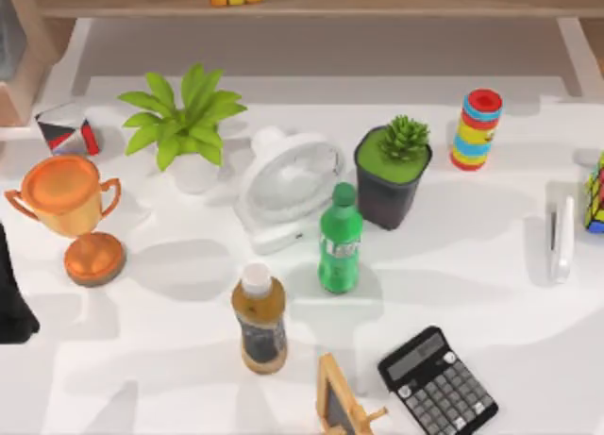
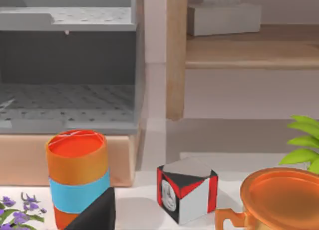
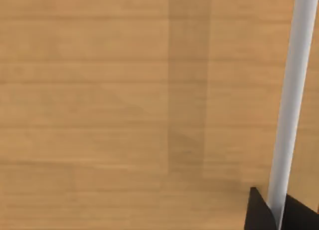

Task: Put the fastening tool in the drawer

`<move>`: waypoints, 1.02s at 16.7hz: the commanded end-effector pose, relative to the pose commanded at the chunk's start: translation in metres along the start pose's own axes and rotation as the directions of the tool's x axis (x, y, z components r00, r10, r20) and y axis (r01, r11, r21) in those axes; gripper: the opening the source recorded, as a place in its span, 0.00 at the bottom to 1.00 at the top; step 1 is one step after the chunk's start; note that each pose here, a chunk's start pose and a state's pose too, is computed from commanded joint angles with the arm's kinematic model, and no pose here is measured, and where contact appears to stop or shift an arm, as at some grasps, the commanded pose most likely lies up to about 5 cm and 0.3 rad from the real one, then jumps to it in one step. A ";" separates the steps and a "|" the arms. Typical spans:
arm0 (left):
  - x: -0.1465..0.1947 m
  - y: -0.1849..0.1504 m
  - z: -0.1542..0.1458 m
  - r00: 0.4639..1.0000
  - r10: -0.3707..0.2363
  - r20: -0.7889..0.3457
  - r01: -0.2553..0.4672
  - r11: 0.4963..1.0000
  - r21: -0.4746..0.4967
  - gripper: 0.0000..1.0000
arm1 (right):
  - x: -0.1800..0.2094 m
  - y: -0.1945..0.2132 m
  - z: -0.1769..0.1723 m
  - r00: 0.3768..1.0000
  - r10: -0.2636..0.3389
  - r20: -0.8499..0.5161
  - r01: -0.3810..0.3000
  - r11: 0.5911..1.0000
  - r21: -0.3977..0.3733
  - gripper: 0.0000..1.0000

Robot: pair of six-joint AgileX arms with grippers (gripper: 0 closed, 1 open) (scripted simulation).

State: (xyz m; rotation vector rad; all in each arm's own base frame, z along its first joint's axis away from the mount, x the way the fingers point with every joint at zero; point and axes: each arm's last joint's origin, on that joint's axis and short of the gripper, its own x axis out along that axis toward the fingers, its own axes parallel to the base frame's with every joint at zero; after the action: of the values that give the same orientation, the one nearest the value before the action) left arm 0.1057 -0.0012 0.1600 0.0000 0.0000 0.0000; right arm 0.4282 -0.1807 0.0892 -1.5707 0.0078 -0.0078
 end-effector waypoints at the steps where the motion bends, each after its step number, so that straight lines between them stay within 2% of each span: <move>1: 0.000 0.000 0.000 1.000 0.000 0.000 0.000 1.000 0.000 1.00 | 0.000 0.000 0.000 1.000 0.000 0.000 0.000 1.000 0.000 0.00; 8: 0.000 0.000 0.000 1.000 0.000 0.000 0.000 1.000 0.000 1.00 | -0.005 -0.001 -0.003 1.000 -0.005 -0.005 0.005 1.000 0.000 0.00; 10: 0.000 0.000 0.000 1.000 0.000 0.000 0.000 1.000 0.000 1.00 | -0.017 -0.002 -0.004 1.000 -0.009 -0.005 0.009 1.000 -0.001 0.00; 14: 0.000 0.000 0.000 1.000 0.000 0.000 0.000 1.000 0.000 1.00 | -0.051 0.006 0.000 1.000 0.023 -0.005 -0.023 1.000 0.014 0.00; 17: 0.000 0.000 0.000 1.000 0.000 0.000 0.000 1.000 0.000 1.00 | -0.064 0.001 -0.001 1.000 0.004 -0.004 -0.004 1.000 0.004 0.00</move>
State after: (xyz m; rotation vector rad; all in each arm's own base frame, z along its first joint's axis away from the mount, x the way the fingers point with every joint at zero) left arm 0.1057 -0.0012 0.1600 0.0000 0.0000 0.0000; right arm 0.3642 -0.1814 0.0880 -1.5666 0.0142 -0.0077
